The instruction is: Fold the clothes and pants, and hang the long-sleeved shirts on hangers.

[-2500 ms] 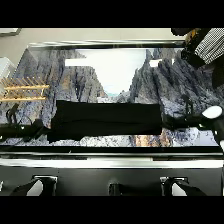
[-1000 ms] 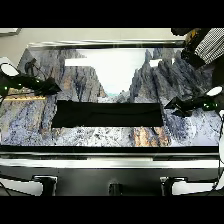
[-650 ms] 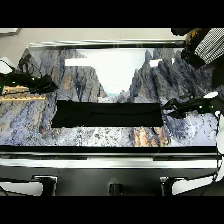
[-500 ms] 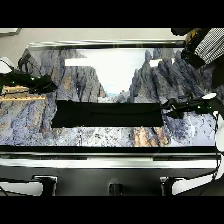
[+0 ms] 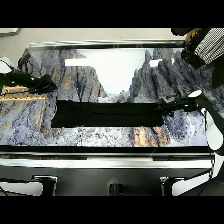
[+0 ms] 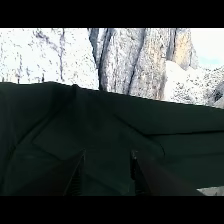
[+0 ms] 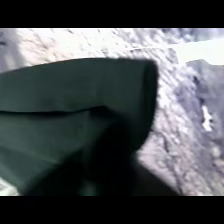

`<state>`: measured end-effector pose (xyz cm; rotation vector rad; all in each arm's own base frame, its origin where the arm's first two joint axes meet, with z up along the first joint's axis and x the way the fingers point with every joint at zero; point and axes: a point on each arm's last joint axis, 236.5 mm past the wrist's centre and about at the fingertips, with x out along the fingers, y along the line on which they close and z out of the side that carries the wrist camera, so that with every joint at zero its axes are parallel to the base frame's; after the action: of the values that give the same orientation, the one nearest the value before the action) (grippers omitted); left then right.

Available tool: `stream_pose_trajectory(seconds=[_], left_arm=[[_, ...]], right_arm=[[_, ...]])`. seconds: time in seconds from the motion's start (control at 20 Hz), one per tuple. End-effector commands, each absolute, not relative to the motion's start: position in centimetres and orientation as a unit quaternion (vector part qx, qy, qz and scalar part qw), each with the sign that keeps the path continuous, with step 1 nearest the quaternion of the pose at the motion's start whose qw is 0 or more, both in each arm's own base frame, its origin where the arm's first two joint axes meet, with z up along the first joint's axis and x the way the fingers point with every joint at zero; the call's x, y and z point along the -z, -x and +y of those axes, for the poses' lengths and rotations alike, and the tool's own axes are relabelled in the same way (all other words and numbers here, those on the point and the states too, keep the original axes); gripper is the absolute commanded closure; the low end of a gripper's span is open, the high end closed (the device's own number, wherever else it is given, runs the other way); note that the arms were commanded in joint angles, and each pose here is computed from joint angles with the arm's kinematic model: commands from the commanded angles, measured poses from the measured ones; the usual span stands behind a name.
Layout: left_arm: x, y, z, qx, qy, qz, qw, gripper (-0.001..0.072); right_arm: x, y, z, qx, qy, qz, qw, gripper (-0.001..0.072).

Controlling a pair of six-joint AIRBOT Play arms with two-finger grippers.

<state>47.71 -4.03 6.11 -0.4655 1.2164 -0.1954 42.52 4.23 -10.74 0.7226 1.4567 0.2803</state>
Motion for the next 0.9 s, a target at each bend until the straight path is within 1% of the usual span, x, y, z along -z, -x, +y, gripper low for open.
stream_pose_trajectory(seconds=[0.0,0.05,0.1,0.2,0.35,0.4,0.6,0.75,0.85], left_arm=[[-6.1,-47.6,-4.1,0.093,0.215,0.567,0.789,0.0405],[-6.0,-47.3,-4.1,0.094,0.214,0.572,0.786,0.0573],[-5.9,-47.2,-4.3,0.095,0.214,0.575,0.784,0.0691],[-5.1,-46.7,-5.6,0.099,0.215,0.586,0.775,0.0691],[-2.1,-45.0,-10.1,0.119,0.216,0.623,0.742,0.0691],[-0.9,-44.6,-12.6,0.134,0.215,0.63,0.734,0.0691],[2.6,-43.4,-26.1,0.211,0.258,0.632,0.699,0.0692],[4.8,-40.8,-35.3,0.254,0.284,0.635,0.672,0.0692],[5.5,-39.0,-40.0,0.272,0.307,0.637,0.652,0.0692]], right_arm=[[10.3,-42.3,4.7,-0.121,-0.308,0.654,0.68,0.0684],[9.5,-42.5,4.5,-0.117,-0.303,0.649,0.688,0.0684],[8.5,-42.6,4.1,-0.109,-0.298,0.645,0.695,0.0685],[6.0,-42.6,3.2,-0.093,-0.283,0.643,0.706,0.0685],[1.2,-42.0,2.3,-0.081,-0.26,0.647,0.712,0.0685],[-0.6,-41.8,2.3,-0.083,-0.256,0.644,0.716,0.0685],[-6.6,-41.1,2.1,-0.08,-0.245,0.624,0.738,0.0685],[-9.7,-40.1,1.8,-0.067,-0.241,0.614,0.749,0.0685],[-11.5,-39.7,1.7,-0.06,-0.239,0.6,0.761,0.0685]])
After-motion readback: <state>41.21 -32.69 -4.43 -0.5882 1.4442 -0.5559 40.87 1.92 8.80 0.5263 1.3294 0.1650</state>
